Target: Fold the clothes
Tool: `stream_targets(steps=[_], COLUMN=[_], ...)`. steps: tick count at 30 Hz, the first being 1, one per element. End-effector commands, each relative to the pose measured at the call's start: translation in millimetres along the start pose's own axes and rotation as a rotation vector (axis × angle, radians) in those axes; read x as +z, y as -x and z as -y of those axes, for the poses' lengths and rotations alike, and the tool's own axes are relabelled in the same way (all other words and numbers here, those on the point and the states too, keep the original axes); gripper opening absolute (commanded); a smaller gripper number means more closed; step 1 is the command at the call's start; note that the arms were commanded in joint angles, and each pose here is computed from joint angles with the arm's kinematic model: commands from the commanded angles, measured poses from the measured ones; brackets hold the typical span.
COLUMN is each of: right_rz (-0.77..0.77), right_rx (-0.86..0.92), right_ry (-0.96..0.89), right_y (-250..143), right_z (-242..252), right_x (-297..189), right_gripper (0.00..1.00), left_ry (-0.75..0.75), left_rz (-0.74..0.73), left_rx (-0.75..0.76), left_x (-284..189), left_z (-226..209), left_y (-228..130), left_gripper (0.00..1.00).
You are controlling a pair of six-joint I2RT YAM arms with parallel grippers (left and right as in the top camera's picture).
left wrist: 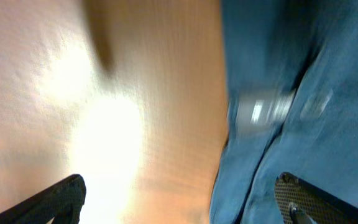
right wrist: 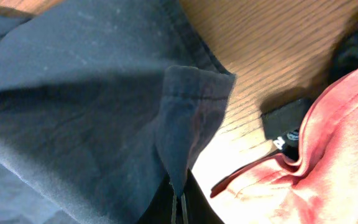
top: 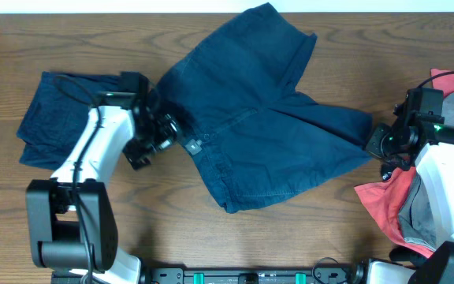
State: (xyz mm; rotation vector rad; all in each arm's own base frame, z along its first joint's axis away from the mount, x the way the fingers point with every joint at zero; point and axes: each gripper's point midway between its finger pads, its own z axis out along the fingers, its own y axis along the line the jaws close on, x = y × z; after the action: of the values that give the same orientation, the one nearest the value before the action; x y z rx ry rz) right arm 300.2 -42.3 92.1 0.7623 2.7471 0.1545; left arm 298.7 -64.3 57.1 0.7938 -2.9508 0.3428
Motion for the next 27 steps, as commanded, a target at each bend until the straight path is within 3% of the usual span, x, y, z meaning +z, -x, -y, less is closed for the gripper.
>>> stream_targets(steps=[1, 5, 9, 14, 19, 27], right_rz=[0.015, 0.024, 0.022, 0.020, 0.017, 0.011], right_rx=[0.006, 0.005, 0.005, 0.005, 0.002, -0.017], right_ry=[-0.052, -0.049, -0.049, -0.052, -0.069, -0.082], right_y=[3, 5, 5, 4, 3, 1], right_z=[7, 6, 6, 7, 10, 12], right_x=[3, 3, 3, 3, 3, 3], right_gripper=[0.01, 0.01, 0.01, 0.01, 0.01, 0.02], left_ry=[0.020, 0.067, 0.109, 0.095, 0.094, 0.086], left_rz=[-0.105, -0.217, -0.231, -0.182, -0.043, 0.092], left_rx=[0.074, 0.119, 0.092, 0.112, 0.064, -0.228], left_x=[9, 20, 32, 47, 55, 75], left_z=[8, 12, 19, 40, 59, 62], left_y=[-37, -82, -108, -136, -151, -166], left_gripper=[0.98, 0.98, 0.98, 0.98, 0.98, 0.98])
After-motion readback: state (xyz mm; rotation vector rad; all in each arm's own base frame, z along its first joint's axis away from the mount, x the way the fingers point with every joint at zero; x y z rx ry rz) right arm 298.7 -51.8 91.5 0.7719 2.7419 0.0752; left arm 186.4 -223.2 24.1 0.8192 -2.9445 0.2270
